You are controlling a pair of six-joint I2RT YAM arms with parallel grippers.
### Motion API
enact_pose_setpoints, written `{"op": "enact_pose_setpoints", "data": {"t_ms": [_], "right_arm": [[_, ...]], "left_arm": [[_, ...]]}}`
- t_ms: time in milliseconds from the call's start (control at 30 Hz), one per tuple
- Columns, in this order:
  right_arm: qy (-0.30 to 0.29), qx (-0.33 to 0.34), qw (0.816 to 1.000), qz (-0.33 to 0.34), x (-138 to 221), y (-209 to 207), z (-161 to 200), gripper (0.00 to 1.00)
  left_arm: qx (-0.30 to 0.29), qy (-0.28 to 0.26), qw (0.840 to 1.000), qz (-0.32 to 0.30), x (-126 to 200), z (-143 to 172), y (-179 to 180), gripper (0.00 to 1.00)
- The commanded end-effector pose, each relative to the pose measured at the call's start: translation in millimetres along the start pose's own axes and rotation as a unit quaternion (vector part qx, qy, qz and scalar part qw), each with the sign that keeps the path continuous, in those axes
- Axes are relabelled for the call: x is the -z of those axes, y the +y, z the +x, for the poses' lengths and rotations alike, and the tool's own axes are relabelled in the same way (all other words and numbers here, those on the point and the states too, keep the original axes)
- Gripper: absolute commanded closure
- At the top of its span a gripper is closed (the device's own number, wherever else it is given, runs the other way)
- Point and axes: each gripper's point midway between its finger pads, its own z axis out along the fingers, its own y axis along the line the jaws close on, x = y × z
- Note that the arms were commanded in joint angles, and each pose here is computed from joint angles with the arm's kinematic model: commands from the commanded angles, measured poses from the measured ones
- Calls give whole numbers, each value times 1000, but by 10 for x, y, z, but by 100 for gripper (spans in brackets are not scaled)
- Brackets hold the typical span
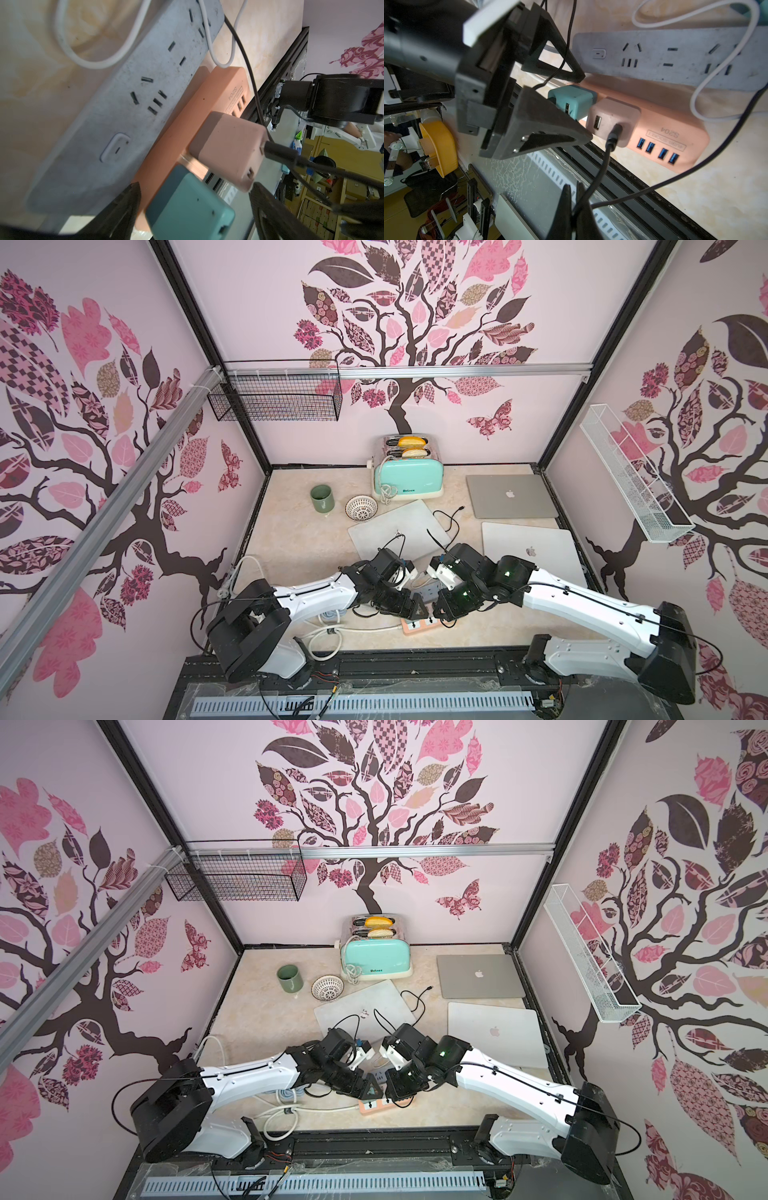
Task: Unplug the laptop charger
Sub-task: Remove the charging cable from the plug.
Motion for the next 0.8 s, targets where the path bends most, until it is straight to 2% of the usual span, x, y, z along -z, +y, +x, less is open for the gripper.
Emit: {"op": "enact_pose_setpoints", "data": {"t_ms": [0, 500, 767], "right_arm": [[-16, 16, 1000, -9, 72, 51, -27, 100], [-28, 8, 999, -17, -42, 71, -146, 100], [-36, -4, 999, -26, -33, 105, -167, 100]], "left_arm": [[-1, -22, 1000, 4, 108, -127, -77, 14], [12, -3, 1000, -17, -37, -153, 16, 14], [22, 7, 997, -75, -60, -92, 182, 14]]}}
